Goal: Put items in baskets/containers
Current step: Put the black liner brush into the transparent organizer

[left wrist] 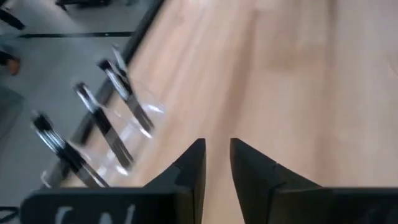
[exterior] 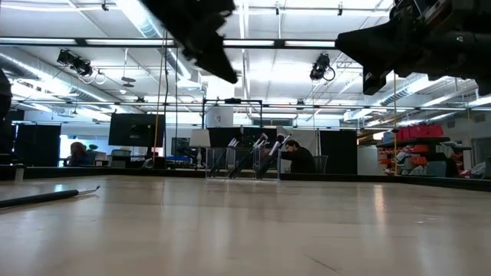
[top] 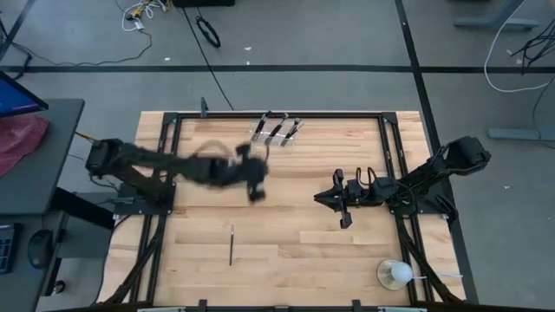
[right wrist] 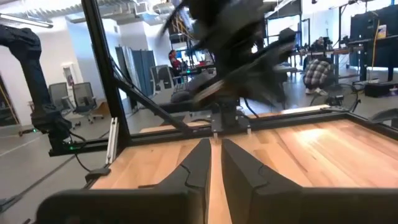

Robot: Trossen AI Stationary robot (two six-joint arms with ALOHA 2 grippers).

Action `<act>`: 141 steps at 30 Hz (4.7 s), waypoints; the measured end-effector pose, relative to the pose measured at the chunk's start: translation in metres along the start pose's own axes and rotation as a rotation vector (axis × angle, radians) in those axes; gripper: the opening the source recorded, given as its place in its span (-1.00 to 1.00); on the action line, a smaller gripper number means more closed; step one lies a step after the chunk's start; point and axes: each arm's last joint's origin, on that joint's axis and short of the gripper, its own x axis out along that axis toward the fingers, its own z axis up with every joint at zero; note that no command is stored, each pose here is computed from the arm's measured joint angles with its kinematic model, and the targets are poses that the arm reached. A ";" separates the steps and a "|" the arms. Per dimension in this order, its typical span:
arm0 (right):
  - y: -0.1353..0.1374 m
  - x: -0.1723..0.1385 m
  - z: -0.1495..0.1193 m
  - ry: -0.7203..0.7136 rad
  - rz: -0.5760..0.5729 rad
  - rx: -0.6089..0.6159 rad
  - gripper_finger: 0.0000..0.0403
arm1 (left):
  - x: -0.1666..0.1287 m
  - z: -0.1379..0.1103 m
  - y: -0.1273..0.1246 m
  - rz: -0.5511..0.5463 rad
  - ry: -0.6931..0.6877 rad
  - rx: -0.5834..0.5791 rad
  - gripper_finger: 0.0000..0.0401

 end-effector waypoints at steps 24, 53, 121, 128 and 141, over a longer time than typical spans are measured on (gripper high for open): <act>0.001 0.000 0.002 -0.017 0.004 0.008 -0.80 | -0.086 -0.126 -0.124 -0.245 0.222 -0.408 0.11; 0.001 0.000 0.001 -0.011 0.003 0.003 -0.80 | -0.057 -0.201 -0.169 0.058 0.164 -0.490 -0.37; -0.001 0.000 -0.001 0.001 -0.052 0.005 -0.80 | 0.009 -0.158 -0.116 0.025 0.042 -0.427 -0.12; -0.001 0.000 -0.001 0.007 -0.053 0.004 -0.80 | 0.017 -0.169 -0.121 0.021 0.085 -0.400 -0.12; -0.001 0.000 -0.002 0.011 -0.050 0.017 -0.80 | 0.024 -0.179 -0.126 0.019 0.134 -0.351 -0.93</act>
